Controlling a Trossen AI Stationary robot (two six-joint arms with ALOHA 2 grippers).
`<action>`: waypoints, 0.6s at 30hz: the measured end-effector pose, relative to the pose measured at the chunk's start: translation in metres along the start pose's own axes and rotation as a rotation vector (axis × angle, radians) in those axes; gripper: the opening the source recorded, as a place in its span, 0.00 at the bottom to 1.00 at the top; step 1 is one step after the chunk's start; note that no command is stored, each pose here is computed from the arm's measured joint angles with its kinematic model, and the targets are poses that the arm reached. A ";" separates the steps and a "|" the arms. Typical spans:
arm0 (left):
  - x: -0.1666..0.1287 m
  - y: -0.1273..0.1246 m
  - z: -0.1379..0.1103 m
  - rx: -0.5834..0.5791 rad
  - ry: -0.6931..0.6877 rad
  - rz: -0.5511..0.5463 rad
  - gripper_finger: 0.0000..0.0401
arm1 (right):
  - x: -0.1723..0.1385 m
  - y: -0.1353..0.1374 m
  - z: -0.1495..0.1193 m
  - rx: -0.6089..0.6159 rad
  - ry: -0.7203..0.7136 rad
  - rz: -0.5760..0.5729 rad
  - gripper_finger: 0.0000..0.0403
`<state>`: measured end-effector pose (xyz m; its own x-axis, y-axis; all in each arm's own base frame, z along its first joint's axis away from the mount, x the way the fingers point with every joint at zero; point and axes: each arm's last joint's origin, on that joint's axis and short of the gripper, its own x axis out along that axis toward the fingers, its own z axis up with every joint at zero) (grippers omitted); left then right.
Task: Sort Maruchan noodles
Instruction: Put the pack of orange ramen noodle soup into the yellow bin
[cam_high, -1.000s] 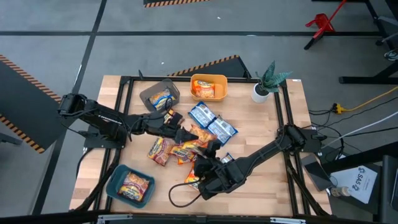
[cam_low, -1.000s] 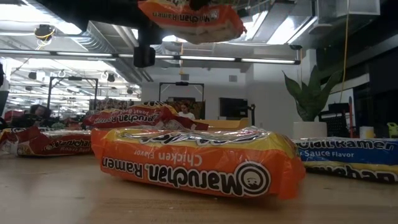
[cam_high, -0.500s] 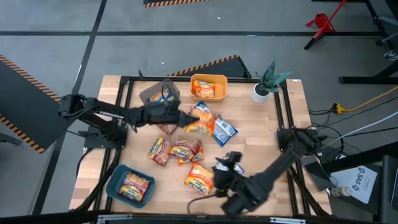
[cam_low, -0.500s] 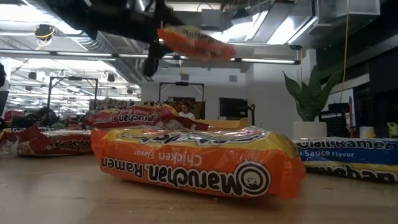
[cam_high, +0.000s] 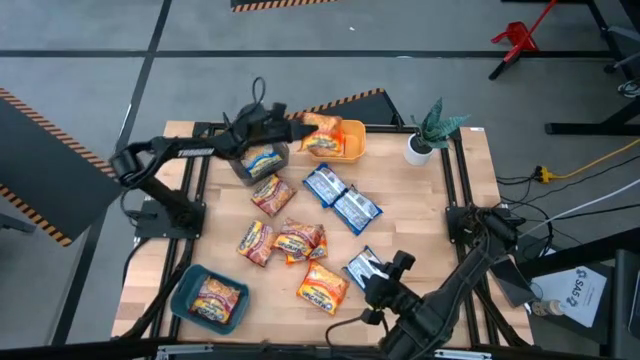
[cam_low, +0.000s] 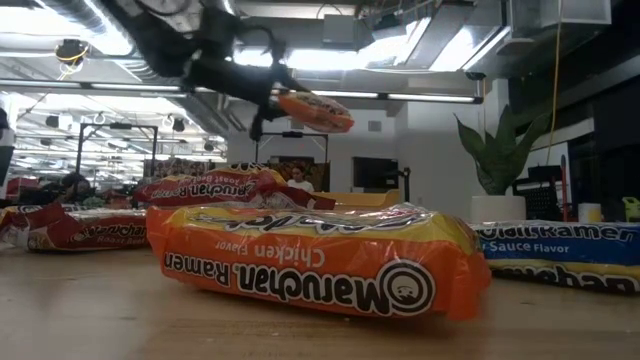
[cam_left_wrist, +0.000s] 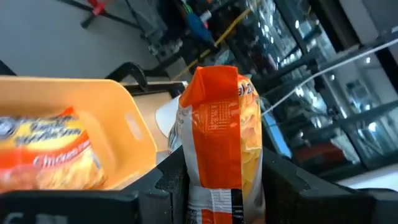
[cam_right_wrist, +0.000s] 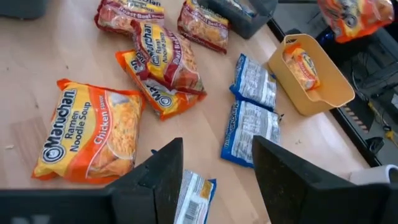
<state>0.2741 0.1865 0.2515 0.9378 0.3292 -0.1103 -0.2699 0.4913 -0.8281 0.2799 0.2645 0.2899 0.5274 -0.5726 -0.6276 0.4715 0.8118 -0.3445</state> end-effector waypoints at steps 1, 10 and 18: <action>0.007 0.003 0.006 0.003 0.014 -0.004 0.33 | 0.001 0.000 0.001 0.000 0.000 -0.002 0.44; 0.068 0.047 0.029 -0.030 0.097 0.054 0.33 | 0.003 -0.001 0.001 0.023 0.038 0.004 0.44; 0.082 0.090 0.015 -0.084 0.137 0.154 0.33 | 0.003 -0.001 0.001 0.030 0.037 0.004 0.44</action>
<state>0.3235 0.2702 0.1763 0.9093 0.2795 -0.3082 -0.3985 0.3726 -0.8381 0.2823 0.2617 0.2891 0.5028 -0.5645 -0.6546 0.4910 0.8098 -0.3212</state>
